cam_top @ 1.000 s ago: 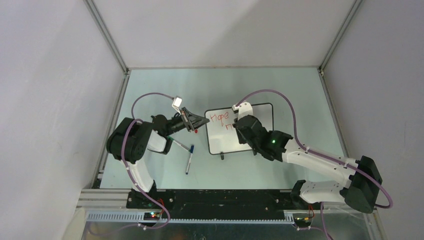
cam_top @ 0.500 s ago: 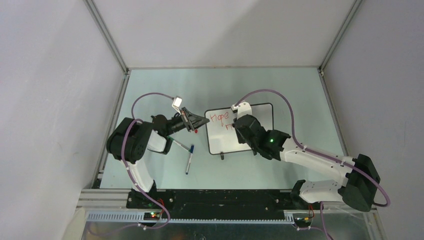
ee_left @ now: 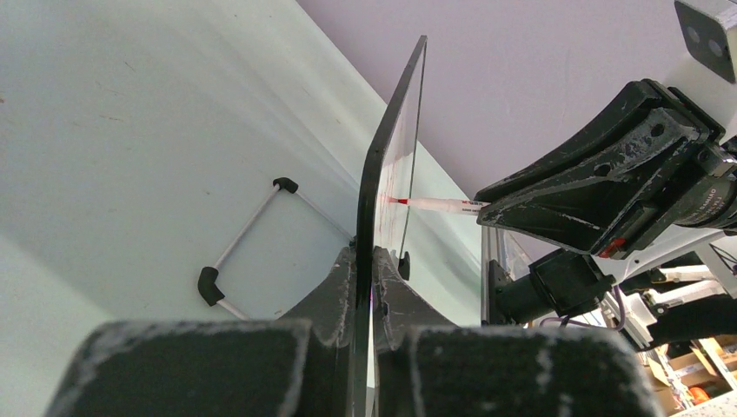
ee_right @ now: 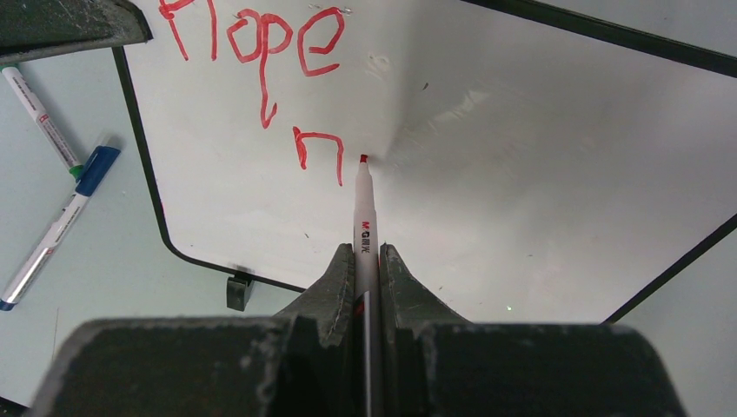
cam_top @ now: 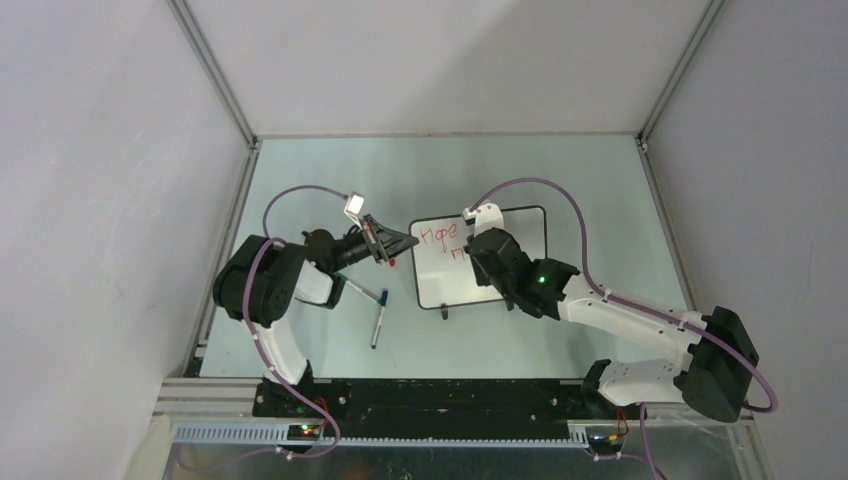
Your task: Write a sentence on the whiteboard
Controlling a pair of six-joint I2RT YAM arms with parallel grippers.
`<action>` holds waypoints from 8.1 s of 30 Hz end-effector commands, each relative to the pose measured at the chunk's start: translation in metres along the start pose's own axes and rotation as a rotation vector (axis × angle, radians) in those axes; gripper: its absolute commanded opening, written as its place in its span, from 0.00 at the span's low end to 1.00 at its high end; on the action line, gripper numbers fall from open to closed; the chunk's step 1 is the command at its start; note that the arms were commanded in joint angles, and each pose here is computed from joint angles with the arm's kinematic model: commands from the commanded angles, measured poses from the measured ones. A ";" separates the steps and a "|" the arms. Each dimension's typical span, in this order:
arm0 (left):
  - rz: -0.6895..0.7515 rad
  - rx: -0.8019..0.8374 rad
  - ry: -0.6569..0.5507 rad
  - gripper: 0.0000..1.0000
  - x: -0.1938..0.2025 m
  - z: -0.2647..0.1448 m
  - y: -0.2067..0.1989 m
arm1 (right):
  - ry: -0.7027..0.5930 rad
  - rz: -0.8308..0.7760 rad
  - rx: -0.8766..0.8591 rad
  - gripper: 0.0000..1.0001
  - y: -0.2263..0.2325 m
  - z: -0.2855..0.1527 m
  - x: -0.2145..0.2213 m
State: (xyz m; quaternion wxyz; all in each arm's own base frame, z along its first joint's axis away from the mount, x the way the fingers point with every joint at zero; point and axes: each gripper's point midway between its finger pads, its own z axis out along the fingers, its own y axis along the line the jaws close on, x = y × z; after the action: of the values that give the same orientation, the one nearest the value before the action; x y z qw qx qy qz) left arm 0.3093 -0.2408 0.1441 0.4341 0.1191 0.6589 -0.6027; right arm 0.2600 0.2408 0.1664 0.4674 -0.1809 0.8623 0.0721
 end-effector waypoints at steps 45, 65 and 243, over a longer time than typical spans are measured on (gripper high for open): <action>0.058 0.048 0.021 0.00 0.005 0.001 -0.013 | -0.052 0.068 0.021 0.00 -0.010 0.004 -0.031; 0.058 0.048 0.022 0.00 0.005 0.001 -0.013 | -0.005 0.051 -0.018 0.00 0.000 0.003 -0.019; 0.056 0.047 0.020 0.00 0.005 0.001 -0.012 | -0.025 0.091 0.038 0.00 -0.029 -0.025 -0.024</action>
State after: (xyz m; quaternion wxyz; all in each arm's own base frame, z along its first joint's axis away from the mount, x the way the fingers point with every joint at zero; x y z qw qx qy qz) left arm 0.3085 -0.2415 0.1441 0.4329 0.1205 0.6587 -0.6035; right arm 0.2646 0.2168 0.1862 0.4623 -0.1457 0.8716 0.0729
